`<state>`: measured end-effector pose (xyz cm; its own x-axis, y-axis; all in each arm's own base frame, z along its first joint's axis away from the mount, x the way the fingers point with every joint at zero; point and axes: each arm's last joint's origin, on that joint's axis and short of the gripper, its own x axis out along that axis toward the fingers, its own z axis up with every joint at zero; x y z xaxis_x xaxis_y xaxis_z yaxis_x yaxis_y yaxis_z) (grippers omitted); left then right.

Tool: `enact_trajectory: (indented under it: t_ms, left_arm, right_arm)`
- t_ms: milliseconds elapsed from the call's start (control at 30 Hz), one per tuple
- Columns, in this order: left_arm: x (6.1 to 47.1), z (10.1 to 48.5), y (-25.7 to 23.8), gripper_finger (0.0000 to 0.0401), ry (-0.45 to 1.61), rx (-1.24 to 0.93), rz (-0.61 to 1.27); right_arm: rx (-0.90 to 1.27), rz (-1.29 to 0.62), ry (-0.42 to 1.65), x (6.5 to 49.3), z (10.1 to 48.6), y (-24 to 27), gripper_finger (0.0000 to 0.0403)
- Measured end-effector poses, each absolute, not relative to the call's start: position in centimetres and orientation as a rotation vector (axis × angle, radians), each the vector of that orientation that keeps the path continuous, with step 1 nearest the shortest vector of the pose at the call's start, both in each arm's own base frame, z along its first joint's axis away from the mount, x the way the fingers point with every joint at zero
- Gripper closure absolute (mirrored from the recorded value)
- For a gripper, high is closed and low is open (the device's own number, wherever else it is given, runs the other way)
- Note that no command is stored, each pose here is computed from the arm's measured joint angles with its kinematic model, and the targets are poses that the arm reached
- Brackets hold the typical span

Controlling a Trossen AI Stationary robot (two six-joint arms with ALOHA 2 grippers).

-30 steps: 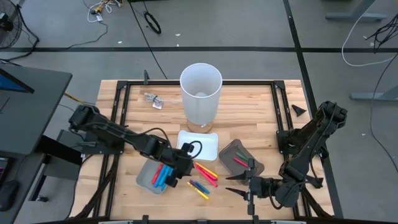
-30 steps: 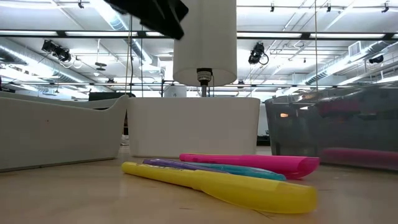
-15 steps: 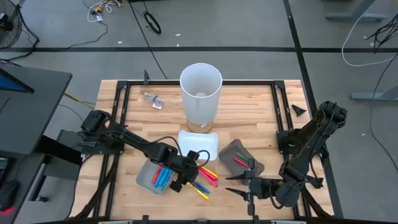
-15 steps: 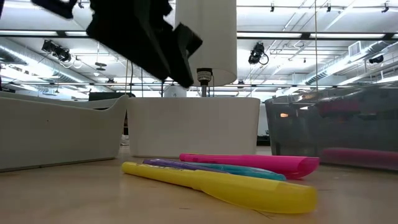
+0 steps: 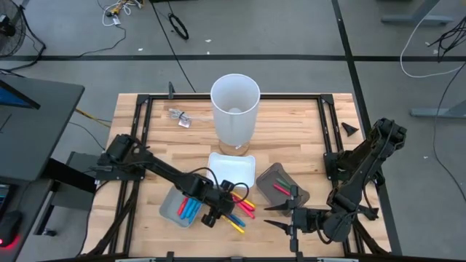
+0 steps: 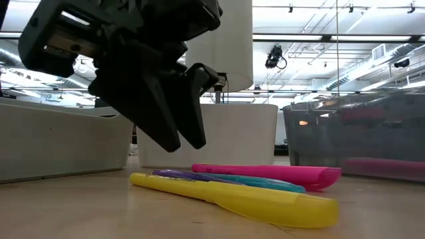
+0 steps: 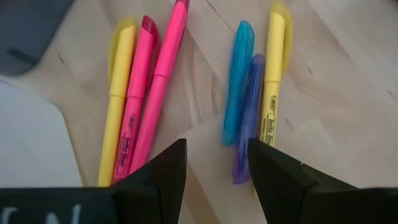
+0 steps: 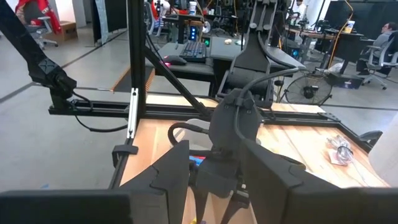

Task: Pick & Place Markers
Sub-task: Adjust the white bin

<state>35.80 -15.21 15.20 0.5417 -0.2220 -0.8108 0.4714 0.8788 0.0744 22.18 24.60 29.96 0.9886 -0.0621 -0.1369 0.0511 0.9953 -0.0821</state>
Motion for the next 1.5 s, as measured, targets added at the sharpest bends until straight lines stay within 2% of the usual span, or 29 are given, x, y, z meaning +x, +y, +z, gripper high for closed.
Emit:
enact_trajectory:
  t_ms: [1033, 1500]
  left_arm:
    - [35.6, 13.7, -16.7, 0.0224, 0.915, 0.371, -0.398]
    - [35.1, 12.7, -17.3, 0.0224, 0.968, 0.332, -0.444]
  right_arm:
    - [-0.065, -0.058, 0.135, 22.2, 30.0, 24.6, 0.0255]
    - [-0.067, -0.059, 0.135, 22.2, 30.0, 24.6, 0.0255]
